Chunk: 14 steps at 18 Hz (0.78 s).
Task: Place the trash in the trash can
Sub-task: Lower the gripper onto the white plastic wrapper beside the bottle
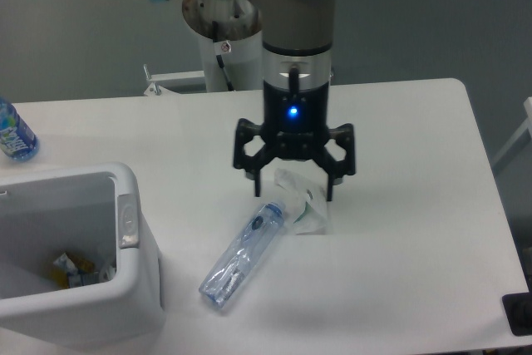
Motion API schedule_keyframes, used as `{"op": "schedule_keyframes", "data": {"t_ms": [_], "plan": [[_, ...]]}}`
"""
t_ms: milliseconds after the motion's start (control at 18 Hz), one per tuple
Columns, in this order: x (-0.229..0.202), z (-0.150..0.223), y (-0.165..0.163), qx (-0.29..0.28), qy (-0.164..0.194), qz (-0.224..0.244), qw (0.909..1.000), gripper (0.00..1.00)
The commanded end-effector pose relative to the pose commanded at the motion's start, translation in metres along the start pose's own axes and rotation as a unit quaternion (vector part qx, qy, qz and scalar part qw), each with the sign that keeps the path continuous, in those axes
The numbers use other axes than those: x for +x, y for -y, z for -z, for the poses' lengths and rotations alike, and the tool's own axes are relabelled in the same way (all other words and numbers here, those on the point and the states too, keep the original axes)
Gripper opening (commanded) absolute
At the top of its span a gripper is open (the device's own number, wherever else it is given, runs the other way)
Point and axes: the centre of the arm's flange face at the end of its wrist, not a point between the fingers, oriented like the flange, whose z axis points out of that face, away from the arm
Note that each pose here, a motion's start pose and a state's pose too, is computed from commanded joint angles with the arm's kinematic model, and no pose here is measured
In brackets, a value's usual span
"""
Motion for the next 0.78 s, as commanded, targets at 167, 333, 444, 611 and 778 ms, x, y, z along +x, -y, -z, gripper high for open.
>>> {"op": "schedule_keyframes", "data": {"t_ms": [167, 333, 444, 611, 778], "plan": [[-0.005, -0.017, -0.005, -0.02, 0.007, 0.002, 0.9998, 1.0], [-0.001, -0.045, -0.026, -0.063, 0.02, 0.01, 0.9978, 1.0], [0.0, -0.058, -0.042, -0.095, 0.037, 0.009, 0.9948, 1.0], [0.009, -0.092, -0.072, -0.151, 0.05, 0.003, 0.9872, 1.0], [0.02, -0.127, -0.099, -0.201, 0.064, 0.04, 0.9766, 1.0]]}}
